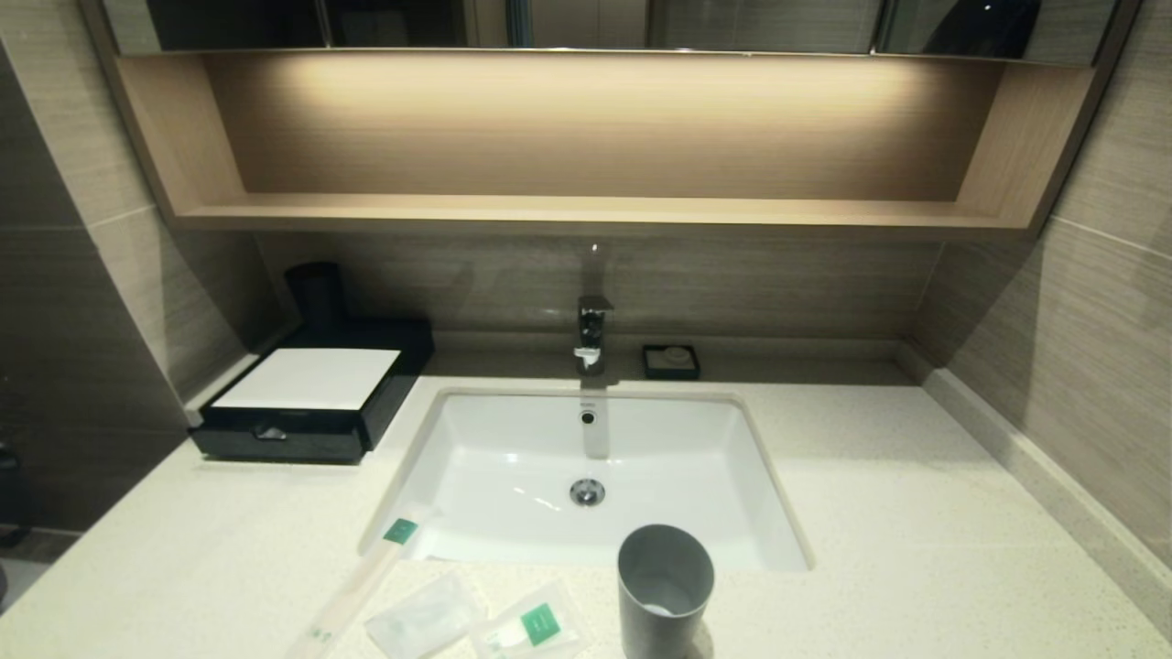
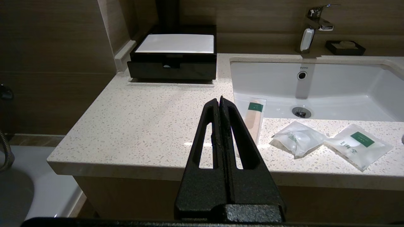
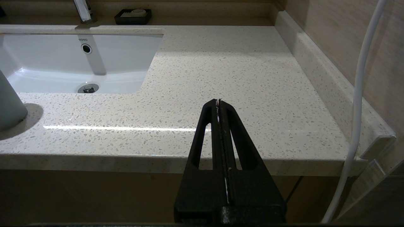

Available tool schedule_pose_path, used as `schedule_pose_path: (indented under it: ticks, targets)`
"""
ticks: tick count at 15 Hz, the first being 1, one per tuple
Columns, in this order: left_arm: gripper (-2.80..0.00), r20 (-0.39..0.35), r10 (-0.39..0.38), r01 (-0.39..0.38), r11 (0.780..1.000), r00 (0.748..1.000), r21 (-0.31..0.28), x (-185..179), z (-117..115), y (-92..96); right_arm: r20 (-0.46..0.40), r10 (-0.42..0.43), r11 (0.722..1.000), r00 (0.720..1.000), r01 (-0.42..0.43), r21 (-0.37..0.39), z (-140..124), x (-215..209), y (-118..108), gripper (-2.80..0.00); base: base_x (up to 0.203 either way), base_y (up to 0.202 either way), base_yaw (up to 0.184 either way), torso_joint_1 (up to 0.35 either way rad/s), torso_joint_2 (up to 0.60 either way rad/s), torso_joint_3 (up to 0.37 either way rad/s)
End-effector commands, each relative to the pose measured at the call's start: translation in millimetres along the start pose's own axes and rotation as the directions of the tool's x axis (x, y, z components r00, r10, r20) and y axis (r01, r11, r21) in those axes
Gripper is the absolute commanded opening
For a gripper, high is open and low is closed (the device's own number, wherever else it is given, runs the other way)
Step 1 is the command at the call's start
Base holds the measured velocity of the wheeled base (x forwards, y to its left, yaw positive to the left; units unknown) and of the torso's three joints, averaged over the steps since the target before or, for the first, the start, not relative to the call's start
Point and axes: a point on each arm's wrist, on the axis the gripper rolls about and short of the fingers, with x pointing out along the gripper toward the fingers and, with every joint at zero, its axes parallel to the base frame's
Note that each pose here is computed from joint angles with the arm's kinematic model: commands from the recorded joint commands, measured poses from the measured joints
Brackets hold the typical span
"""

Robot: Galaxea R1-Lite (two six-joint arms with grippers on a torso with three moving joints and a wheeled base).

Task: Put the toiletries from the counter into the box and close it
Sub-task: Open the drawer

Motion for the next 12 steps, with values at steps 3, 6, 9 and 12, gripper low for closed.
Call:
schedule_pose_path:
  ticks: [3,6,9,12]
  targets:
    - [-2.80,-0.079,0.013,-0.013,1.000,0.997,-0.005,12.6,15.5,0.6,0.000,0.000,1.000,1.000,0.000,0.000,-0.1,0.0,0.0,-2.80,0.000,0.000,0.000,0.000,0.00,0.000]
    - [-2.80,-0.150,0.045,-0.050,0.998,0.988,-0.032,39.8,34.7,1.8,0.000,0.000,1.000,1.000,0.000,0.000,0.0,0.0,0.0,-2.80,0.000,0.000,0.000,0.000,0.00,0.000]
    - [-2.80,-0.211,0.056,-0.066,0.997,0.976,-0.040,67.3,48.1,2.5,-0.001,0.000,1.000,1.000,0.000,0.000,-0.4,0.1,0.0,-2.80,0.000,0.000,0.000,0.000,0.00,0.000]
    - [-2.80,-0.294,0.063,-0.084,0.995,0.954,-0.059,95.5,56.1,3.1,-0.001,0.000,1.000,1.000,0.000,0.000,-0.3,0.1,0.0,-2.80,0.000,0.000,0.000,0.000,0.00,0.000]
